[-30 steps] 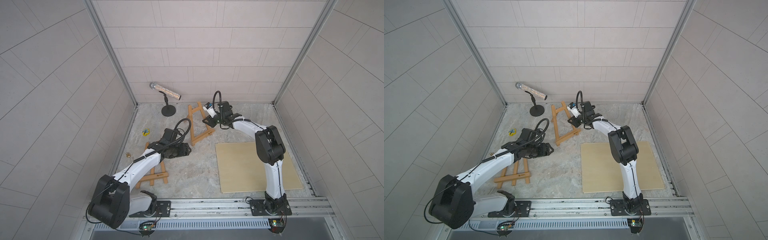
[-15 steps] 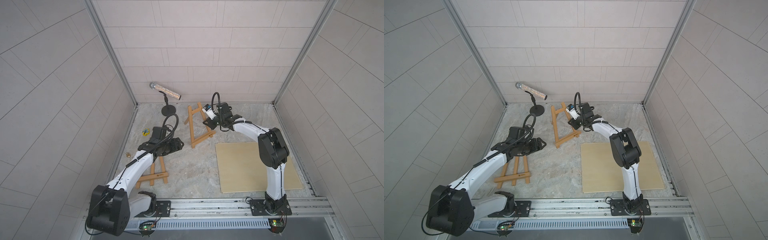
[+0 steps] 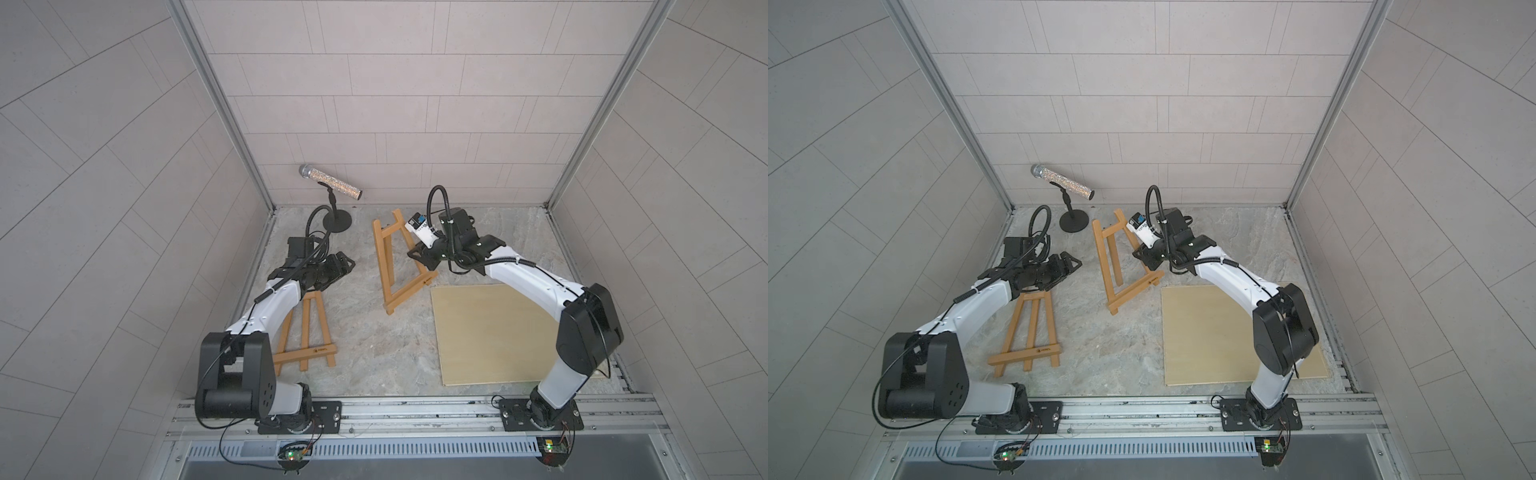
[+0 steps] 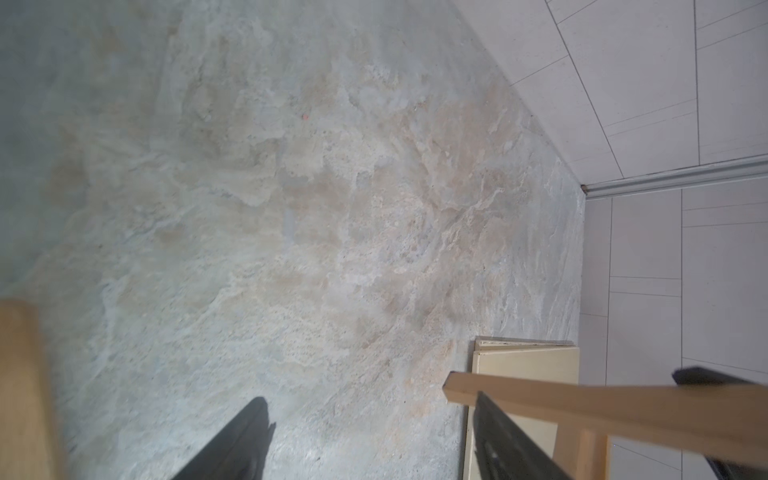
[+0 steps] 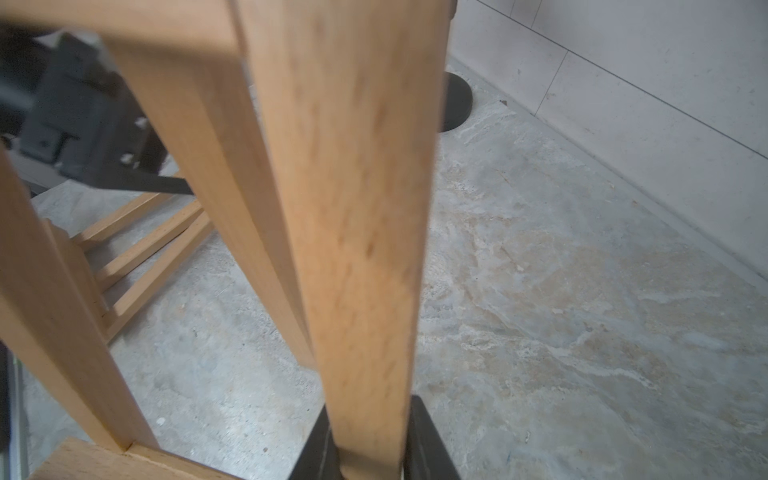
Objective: Disassemble the easel
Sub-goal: Pick up the easel at the center of the board, then fold up the easel.
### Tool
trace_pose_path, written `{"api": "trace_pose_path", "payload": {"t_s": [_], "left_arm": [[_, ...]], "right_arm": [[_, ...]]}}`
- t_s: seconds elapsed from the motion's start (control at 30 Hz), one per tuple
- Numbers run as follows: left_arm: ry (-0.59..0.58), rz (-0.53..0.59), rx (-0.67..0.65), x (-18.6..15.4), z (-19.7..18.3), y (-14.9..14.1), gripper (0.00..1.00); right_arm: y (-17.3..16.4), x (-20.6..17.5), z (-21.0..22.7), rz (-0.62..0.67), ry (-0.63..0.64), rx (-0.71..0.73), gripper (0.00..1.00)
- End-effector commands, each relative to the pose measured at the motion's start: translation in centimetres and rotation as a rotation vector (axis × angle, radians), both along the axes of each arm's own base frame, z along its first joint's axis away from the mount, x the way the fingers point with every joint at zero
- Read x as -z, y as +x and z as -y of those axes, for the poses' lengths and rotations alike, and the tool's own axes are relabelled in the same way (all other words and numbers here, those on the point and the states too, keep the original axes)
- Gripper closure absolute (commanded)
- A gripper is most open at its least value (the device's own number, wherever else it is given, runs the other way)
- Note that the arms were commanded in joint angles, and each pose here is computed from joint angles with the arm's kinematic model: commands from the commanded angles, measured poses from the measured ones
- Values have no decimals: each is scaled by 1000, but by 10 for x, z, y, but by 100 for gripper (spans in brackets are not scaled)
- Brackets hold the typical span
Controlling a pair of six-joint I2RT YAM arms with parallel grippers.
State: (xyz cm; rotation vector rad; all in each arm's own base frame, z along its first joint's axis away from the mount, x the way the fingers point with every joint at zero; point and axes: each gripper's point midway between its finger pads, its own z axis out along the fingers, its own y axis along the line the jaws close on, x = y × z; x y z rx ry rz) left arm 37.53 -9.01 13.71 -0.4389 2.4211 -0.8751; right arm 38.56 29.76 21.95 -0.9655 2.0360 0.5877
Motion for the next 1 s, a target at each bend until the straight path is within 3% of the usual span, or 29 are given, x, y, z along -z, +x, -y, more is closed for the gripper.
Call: {"api": "trace_pose_path", "payload": {"t_s": [0.0,0.33,0.6,0.97], "left_arm": [[-82,46,40,-13,12,19,15],[-235,40,119,-22,51,30,17],[-445,-16,245,-29,115,-12,25],[-512,-11,296,-38,140,-40,32]], "right_arm": [[-19,-34,-4,33,63,-27,80],[-36,-56,-17,34,136,-18,80],[-27,-56,-13,47,143,45,79],[-22,-27,-9,-11,153,124,80]]}}
